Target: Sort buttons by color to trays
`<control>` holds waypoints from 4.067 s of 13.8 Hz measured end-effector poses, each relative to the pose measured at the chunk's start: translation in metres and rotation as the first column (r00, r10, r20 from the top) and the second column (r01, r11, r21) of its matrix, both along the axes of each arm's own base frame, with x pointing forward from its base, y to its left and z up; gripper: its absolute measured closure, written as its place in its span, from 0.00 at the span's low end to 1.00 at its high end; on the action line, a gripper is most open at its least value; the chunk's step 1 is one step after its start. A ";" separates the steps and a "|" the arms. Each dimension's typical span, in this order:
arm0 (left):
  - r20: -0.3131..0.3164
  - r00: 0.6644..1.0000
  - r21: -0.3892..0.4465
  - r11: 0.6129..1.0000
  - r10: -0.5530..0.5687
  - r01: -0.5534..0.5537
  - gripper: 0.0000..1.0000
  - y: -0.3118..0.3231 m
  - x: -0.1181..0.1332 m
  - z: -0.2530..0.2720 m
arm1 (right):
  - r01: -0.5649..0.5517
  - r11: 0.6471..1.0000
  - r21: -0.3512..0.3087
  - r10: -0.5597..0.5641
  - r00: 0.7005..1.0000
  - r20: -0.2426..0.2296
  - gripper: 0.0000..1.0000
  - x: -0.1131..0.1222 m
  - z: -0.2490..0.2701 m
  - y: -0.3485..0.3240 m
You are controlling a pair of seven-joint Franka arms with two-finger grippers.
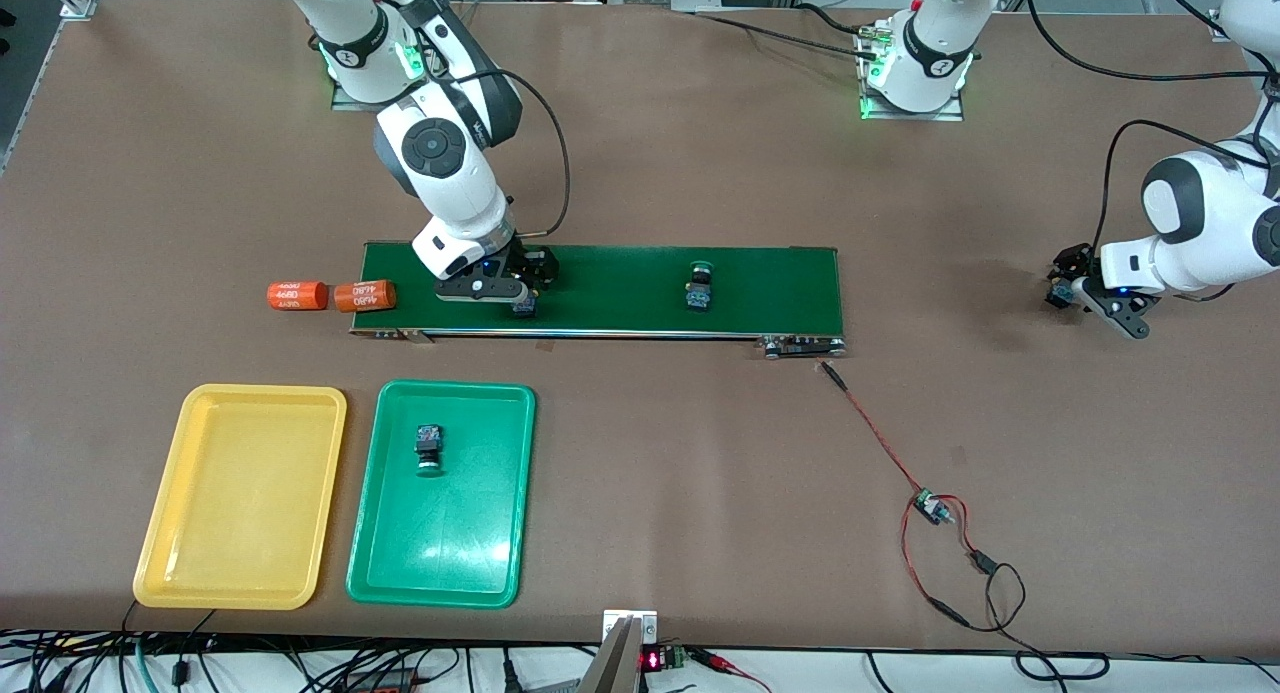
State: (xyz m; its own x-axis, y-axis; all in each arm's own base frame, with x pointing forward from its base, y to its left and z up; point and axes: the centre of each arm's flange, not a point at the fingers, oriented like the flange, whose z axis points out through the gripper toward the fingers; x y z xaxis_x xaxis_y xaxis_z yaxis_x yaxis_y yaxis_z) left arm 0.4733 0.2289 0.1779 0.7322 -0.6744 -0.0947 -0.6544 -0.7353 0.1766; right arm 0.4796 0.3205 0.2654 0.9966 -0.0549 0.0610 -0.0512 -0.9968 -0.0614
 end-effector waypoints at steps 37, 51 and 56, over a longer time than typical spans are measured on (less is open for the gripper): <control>0.121 0.775 0.168 0.757 0.620 -0.632 0.58 -0.455 0.020 0.126 | -0.391 0.891 -0.231 0.422 0.901 0.100 0.58 0.208 0.036 -0.427; 0.042 0.699 0.115 0.692 0.714 -0.713 0.58 -0.507 0.029 0.073 | -0.379 0.899 -0.221 0.419 0.891 0.176 0.26 0.226 -0.020 -0.416; 0.035 0.695 0.100 0.690 0.718 -0.717 0.58 -0.509 0.035 0.070 | -0.271 0.959 -0.085 0.277 0.958 0.070 0.19 0.218 0.023 -0.372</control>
